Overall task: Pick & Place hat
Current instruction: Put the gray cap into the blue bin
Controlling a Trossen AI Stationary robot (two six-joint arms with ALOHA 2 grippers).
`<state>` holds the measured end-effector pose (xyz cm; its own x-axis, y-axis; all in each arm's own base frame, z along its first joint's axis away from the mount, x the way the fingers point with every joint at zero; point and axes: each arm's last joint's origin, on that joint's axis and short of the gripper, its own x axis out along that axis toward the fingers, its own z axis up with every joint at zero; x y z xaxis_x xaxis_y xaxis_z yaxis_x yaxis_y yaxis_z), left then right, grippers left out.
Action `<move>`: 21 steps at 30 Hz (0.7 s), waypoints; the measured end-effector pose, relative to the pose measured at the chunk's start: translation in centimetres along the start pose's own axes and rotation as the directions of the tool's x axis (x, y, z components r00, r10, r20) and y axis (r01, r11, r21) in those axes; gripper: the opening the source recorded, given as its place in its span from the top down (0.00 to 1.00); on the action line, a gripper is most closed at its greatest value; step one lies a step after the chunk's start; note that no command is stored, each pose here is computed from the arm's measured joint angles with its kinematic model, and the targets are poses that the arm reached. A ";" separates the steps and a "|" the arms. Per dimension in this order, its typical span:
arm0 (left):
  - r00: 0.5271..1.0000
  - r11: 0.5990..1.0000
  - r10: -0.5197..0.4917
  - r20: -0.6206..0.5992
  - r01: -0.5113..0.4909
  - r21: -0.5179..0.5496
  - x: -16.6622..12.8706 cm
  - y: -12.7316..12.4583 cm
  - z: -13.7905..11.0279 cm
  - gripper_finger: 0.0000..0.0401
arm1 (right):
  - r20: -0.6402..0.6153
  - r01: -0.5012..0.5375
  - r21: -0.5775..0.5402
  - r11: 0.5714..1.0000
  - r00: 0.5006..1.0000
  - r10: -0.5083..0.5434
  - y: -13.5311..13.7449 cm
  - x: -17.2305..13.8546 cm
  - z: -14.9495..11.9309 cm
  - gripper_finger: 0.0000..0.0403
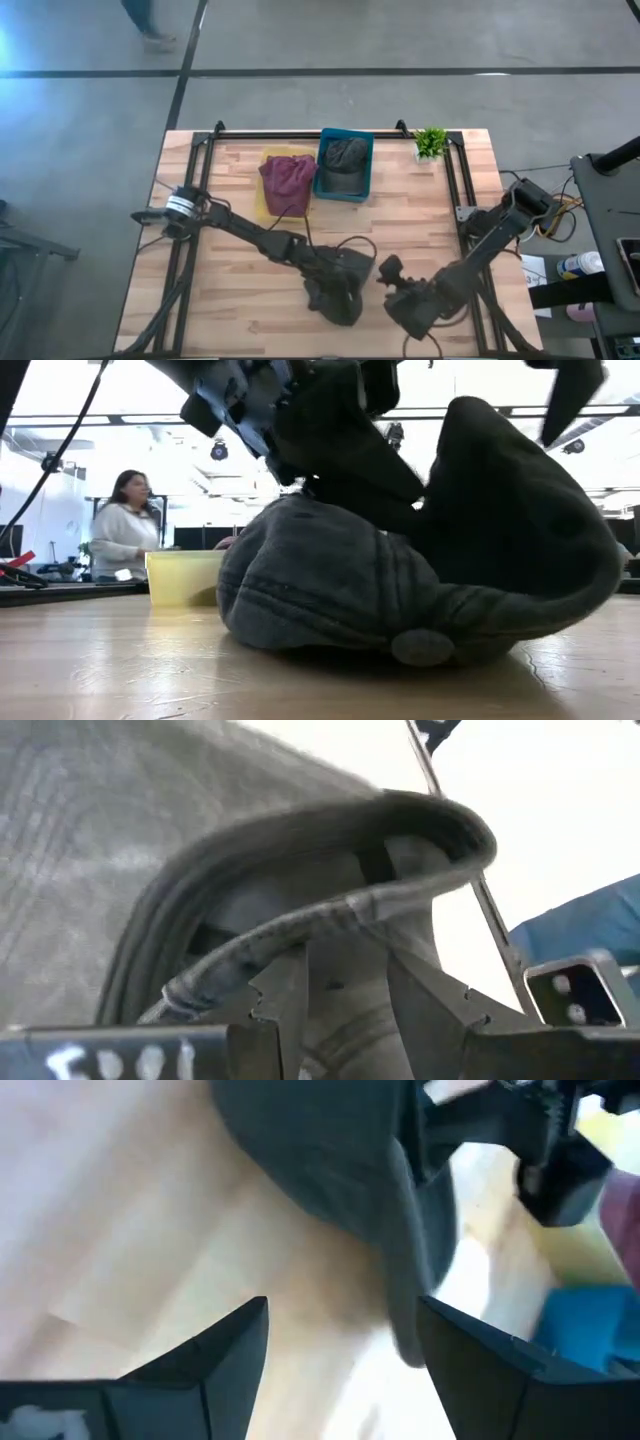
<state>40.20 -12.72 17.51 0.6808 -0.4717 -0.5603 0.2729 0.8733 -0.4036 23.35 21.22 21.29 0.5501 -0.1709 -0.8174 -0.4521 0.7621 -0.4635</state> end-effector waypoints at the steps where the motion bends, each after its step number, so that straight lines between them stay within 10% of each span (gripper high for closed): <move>1: 1.000 1.000 0.003 -0.014 -0.003 0.001 -0.1 0.0 -0.1 0.67 | 0.015 -0.011 0.014 1.000 1.000 0.011 0.4 -0.2 0.1 0.38; 12: 0.998 0.999 -0.036 0.046 0.038 -0.037 -4.5 -3.0 2.3 0.67 | 0.171 -0.110 0.174 0.979 0.982 0.080 1.6 1.5 2.3 0.40; 21: 0.995 0.999 -0.036 -0.094 0.033 -0.026 -3.0 -4.7 -0.4 0.67 | 0.303 -0.229 0.332 0.915 0.944 0.127 1.2 1.1 4.0 0.45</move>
<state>36.61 -15.45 20.85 0.6036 -0.5119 -0.6113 0.2780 0.8537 -0.4404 26.20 24.47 21.23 0.6749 0.1247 -0.7273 -0.3071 0.9437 -0.1232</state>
